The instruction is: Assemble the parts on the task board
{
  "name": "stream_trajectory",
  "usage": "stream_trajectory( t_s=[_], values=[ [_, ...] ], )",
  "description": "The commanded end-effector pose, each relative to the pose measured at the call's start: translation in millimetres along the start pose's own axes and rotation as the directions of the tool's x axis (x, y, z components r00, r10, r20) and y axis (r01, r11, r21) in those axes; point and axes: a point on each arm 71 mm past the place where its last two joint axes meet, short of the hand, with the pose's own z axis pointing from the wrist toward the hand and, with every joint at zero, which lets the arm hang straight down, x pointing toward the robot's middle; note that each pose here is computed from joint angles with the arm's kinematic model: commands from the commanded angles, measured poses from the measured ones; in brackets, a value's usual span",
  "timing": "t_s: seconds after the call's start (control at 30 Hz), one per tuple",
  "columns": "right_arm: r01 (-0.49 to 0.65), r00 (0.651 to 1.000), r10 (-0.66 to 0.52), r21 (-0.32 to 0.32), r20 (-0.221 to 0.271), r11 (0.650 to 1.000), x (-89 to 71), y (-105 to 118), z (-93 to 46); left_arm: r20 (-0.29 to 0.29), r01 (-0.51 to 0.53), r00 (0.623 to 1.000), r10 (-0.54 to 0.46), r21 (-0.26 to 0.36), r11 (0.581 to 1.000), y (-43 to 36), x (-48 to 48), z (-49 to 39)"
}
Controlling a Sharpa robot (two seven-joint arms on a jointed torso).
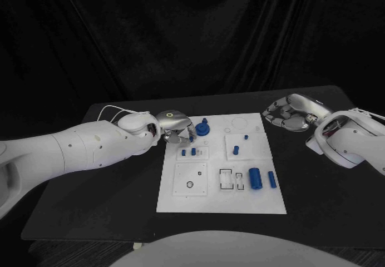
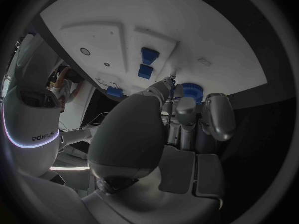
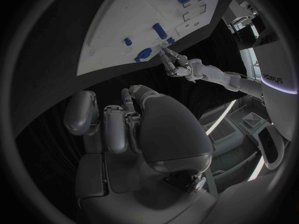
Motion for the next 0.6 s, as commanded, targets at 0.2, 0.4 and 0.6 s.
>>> stream_trajectory(
  t_s=[0.2, 0.4, 0.6],
  values=[
    [-0.001, 1.000, 0.001, 0.012, -0.009, 1.000, 1.6, -1.5, -1.1, -0.019, 0.004, 1.000, -0.004, -0.014, 1.000, 0.6, 3.2, 1.0],
    [-0.001, 1.000, 0.001, 0.013, -0.011, 1.000, 1.9, -1.5, -1.0, -0.029, 0.007, 1.000, -0.007, -0.021, 1.000, 1.5, 4.6, 0.6],
    [-0.001, 1.000, 0.002, 0.014, -0.014, 1.000, 2.4, -1.5, -0.9, -0.037, 0.009, 0.999, -0.010, -0.025, 1.000, 2.0, 6.1, 0.6]
  ],
)
